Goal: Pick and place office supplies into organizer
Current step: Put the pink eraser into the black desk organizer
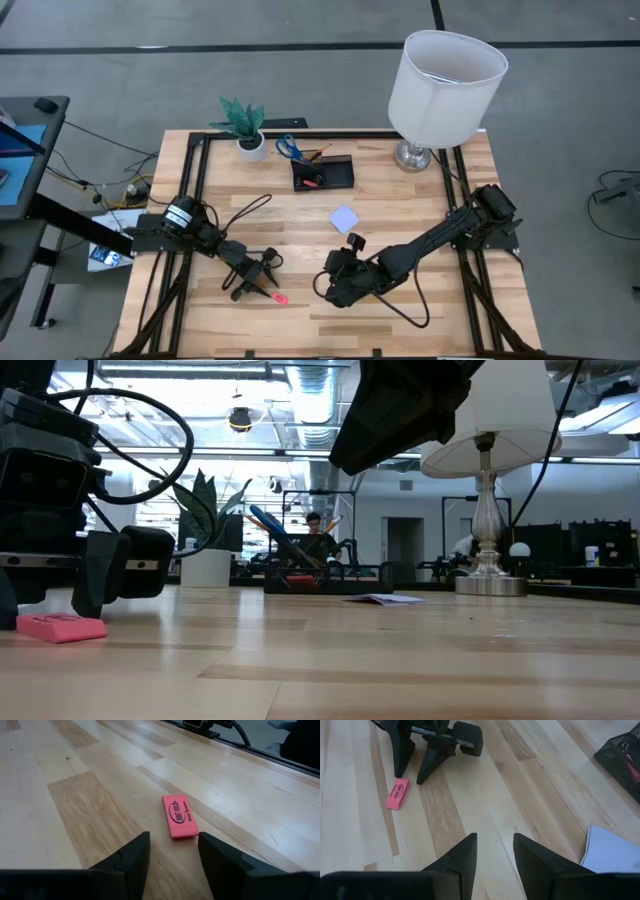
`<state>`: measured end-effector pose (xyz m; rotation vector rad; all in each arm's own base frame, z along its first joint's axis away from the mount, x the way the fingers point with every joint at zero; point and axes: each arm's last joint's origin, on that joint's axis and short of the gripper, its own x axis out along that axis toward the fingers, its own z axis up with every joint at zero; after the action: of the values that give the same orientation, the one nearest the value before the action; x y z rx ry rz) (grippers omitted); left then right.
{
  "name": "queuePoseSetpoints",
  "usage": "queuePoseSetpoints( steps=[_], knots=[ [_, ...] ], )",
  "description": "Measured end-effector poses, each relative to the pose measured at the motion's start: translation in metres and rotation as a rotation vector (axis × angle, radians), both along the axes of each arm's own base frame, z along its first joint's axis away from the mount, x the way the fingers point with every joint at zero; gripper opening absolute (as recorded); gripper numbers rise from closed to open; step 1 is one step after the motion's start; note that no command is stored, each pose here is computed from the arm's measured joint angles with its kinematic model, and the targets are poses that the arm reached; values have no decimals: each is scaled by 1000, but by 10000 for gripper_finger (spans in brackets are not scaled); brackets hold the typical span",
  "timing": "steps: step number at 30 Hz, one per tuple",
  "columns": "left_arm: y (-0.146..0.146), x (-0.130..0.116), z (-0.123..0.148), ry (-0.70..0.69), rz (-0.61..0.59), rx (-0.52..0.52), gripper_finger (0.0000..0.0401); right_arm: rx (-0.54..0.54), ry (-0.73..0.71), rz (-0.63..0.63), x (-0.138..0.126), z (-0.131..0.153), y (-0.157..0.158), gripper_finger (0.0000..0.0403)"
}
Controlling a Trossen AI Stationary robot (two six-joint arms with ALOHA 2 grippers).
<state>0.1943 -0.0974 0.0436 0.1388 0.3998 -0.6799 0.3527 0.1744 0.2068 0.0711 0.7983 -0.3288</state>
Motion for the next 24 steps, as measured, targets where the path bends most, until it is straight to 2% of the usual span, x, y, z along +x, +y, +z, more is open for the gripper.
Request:
queuePoseSetpoints(
  steps=[24],
  knots=[
    [-10, -10, -1, 56, 20, -42, 163, 13, 14, 19, 0, 0, 1, 123]
  ],
)
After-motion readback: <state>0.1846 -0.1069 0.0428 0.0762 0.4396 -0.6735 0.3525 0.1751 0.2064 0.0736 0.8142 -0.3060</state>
